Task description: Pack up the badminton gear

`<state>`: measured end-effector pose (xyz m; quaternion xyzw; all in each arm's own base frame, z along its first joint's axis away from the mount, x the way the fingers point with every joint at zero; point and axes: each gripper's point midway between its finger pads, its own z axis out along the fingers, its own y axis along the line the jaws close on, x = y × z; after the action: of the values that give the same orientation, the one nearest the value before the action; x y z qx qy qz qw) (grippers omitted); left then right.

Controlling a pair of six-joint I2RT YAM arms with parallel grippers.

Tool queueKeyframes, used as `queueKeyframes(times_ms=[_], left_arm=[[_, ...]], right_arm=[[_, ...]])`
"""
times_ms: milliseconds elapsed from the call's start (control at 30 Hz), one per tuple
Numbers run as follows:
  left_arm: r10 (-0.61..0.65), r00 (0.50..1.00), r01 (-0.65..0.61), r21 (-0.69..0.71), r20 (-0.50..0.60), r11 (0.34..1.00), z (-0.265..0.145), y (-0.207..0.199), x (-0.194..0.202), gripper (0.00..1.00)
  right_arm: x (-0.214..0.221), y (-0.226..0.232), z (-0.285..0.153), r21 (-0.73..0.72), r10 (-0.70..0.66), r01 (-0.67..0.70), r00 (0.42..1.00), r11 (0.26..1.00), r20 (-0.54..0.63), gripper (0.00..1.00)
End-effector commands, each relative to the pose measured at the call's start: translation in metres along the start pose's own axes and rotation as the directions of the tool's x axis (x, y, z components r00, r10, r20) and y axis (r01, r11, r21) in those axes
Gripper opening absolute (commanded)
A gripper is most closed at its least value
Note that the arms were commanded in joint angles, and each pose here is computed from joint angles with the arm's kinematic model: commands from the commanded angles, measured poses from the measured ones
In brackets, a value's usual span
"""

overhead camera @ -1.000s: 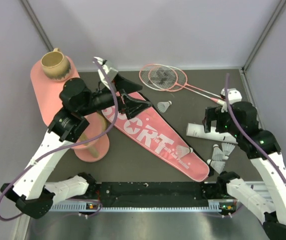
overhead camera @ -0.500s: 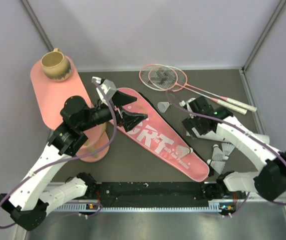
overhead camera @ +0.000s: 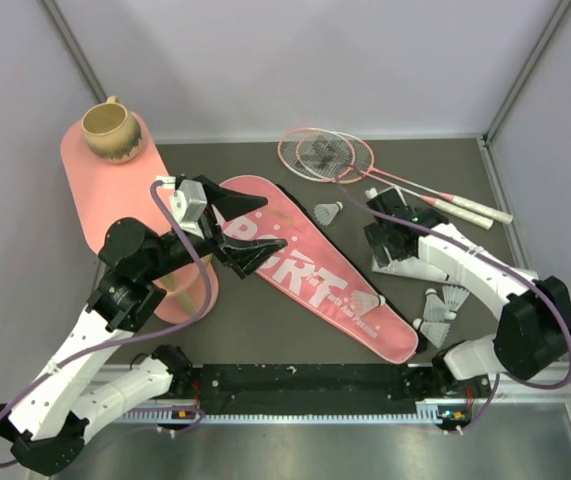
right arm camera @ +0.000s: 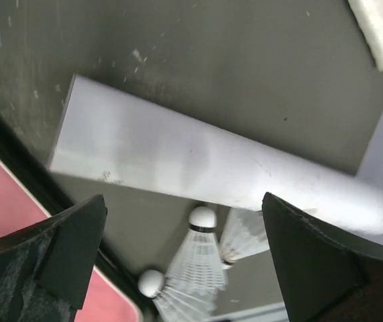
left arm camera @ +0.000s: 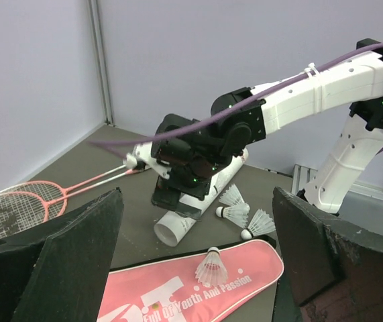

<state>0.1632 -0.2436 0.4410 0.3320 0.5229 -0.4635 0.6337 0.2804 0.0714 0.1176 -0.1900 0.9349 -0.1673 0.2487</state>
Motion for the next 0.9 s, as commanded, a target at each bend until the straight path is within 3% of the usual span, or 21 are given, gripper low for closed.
queueKeyframes(times_ms=[0,67,133,233,333,467,700,867], left_arm=[[0.018,0.998,-0.020,0.023,0.055,1.000,0.003,-0.008,-0.011,0.96],[0.024,0.998,-0.025,0.027,0.055,0.999,0.003,-0.010,-0.011,0.96],[0.026,0.998,-0.027,0.019,0.052,0.999,0.003,-0.010,-0.010,0.96],[0.023,0.998,-0.025,0.025,0.053,0.999,0.003,-0.013,-0.009,0.95],[0.027,0.998,-0.028,0.019,0.054,0.999,0.002,-0.012,-0.009,0.95],[0.026,0.999,-0.026,0.011,0.046,1.000,0.005,-0.009,-0.003,0.95],[-0.015,0.999,0.014,0.046,0.028,0.999,0.012,-0.012,0.006,0.95],[-0.039,0.999,0.038,0.076,0.011,0.996,0.015,-0.016,0.010,0.95]], right_arm=[[-0.018,-0.036,-0.014,0.074,0.516,-0.529,0.844,0.845,0.147,0.99],[-0.008,-0.044,-0.013,0.033,0.674,-0.679,0.733,0.733,0.096,0.99],[0.022,-0.067,-0.008,0.123,0.868,-0.862,0.497,0.492,0.012,0.98],[0.046,-0.088,-0.008,0.167,0.966,-0.952,0.260,0.255,0.009,0.99],[0.066,-0.107,-0.012,0.207,0.983,-0.969,0.157,0.135,0.094,0.99],[0.107,-0.131,-0.008,0.268,0.985,-0.958,-0.062,-0.104,0.161,0.99],[0.139,-0.157,0.013,0.242,0.946,-0.921,-0.263,-0.305,0.190,0.99],[0.140,-0.163,0.038,0.215,0.941,-0.920,-0.297,-0.327,0.162,0.99]])
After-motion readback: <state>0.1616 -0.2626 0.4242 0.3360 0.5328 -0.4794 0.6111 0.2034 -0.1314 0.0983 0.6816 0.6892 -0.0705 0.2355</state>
